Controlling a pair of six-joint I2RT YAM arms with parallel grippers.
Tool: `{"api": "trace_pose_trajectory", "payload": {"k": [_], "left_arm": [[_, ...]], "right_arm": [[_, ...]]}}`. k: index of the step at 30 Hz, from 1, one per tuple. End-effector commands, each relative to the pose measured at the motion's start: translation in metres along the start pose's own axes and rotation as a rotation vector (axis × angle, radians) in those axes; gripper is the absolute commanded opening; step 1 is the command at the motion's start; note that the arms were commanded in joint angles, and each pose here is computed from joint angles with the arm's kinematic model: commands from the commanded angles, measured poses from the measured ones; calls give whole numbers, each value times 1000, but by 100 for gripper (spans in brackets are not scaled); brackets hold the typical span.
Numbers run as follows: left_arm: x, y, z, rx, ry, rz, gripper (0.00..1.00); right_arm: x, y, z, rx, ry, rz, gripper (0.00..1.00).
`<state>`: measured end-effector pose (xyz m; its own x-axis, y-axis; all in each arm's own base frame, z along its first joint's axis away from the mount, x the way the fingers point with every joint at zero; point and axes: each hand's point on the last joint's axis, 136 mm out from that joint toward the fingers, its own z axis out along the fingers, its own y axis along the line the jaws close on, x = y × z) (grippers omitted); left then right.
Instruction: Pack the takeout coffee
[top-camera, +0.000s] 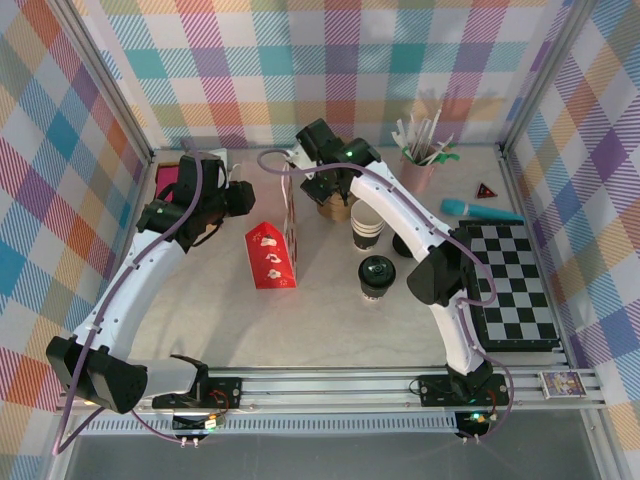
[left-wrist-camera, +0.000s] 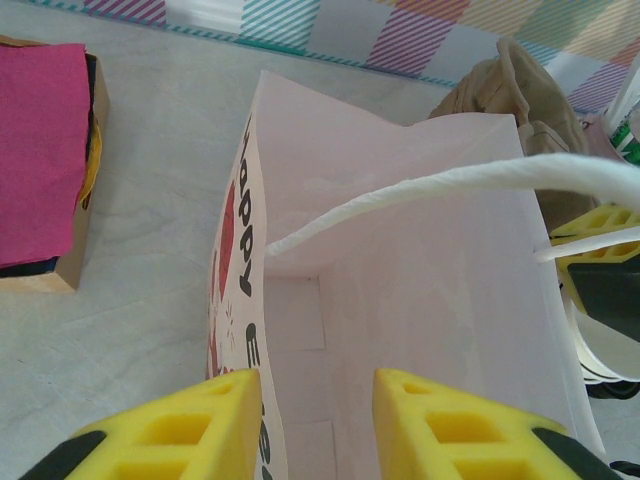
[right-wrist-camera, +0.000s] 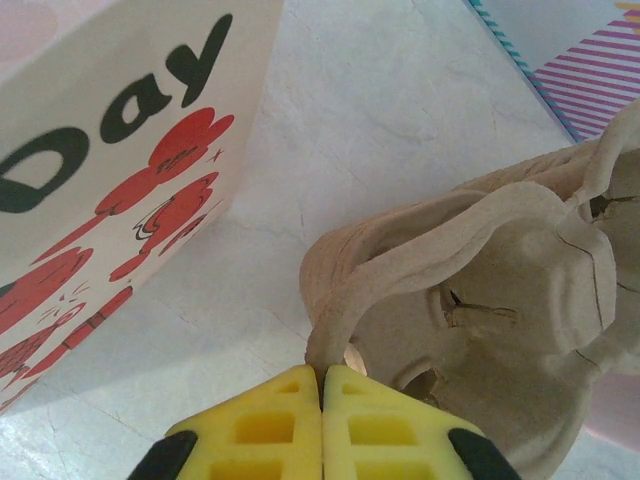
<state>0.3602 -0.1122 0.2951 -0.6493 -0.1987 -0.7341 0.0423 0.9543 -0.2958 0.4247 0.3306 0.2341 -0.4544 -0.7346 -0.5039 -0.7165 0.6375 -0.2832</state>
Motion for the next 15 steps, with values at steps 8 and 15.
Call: {"api": "trace_pose_trajectory", "payload": {"k": [8,15], "left_arm": [[-9,4,-9,-13,-39,1,34],[-11,3,-10,-11,-46,-1,35]], "right_arm": [[14,8,35,2,68,-11,13],[9,6,32,5,50,-6,21]]}}
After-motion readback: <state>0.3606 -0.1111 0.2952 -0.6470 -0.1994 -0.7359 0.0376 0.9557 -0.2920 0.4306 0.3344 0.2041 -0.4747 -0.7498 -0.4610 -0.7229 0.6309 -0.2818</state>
